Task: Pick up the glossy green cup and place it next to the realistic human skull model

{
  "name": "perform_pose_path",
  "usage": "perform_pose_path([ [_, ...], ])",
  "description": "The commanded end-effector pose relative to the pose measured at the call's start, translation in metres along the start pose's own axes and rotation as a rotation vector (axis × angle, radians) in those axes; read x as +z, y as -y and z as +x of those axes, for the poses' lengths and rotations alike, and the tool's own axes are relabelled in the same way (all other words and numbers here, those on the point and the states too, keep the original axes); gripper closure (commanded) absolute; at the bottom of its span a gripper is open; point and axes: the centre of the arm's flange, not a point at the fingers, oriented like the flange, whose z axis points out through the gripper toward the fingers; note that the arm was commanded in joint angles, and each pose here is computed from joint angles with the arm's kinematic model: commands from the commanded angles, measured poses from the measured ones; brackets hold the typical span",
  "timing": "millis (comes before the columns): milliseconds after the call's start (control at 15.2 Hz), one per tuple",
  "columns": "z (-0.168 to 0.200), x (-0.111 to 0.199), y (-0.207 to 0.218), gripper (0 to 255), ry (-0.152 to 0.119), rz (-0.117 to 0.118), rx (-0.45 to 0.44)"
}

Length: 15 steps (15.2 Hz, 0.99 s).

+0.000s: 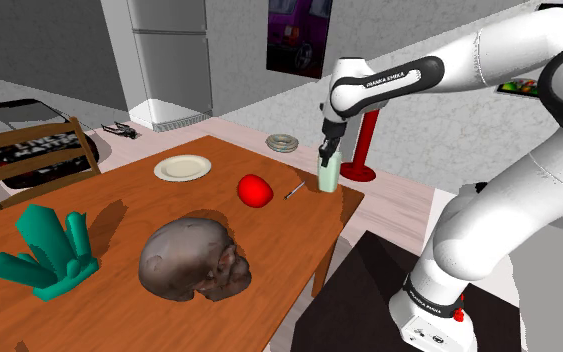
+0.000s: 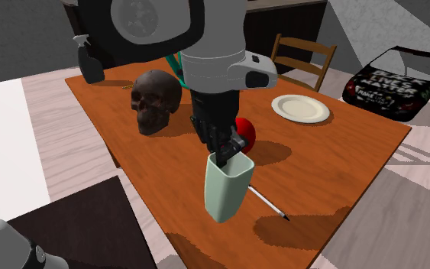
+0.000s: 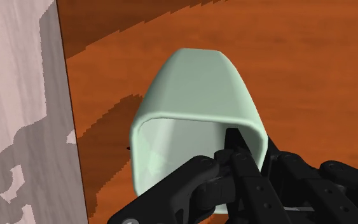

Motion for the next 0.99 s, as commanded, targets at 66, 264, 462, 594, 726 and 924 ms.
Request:
perform_pose_path([
  [66,0.001,-0.016,0.000,255,0.000,0.000,0.000],
  [264,0.002,-0.032,-0.001,255,0.000,0.000,0.000],
  [462,0.003,-0.048,-0.001,255,0.000,0.000,0.000],
  [594,0.003,-0.058,-0.001,255,0.000,0.000,0.000],
  [726,0.004,-0.069,-0.001,255,0.000,0.000,0.000],
  [924,0.005,-0.085,-0.002,255,0.000,0.000,0.000],
])
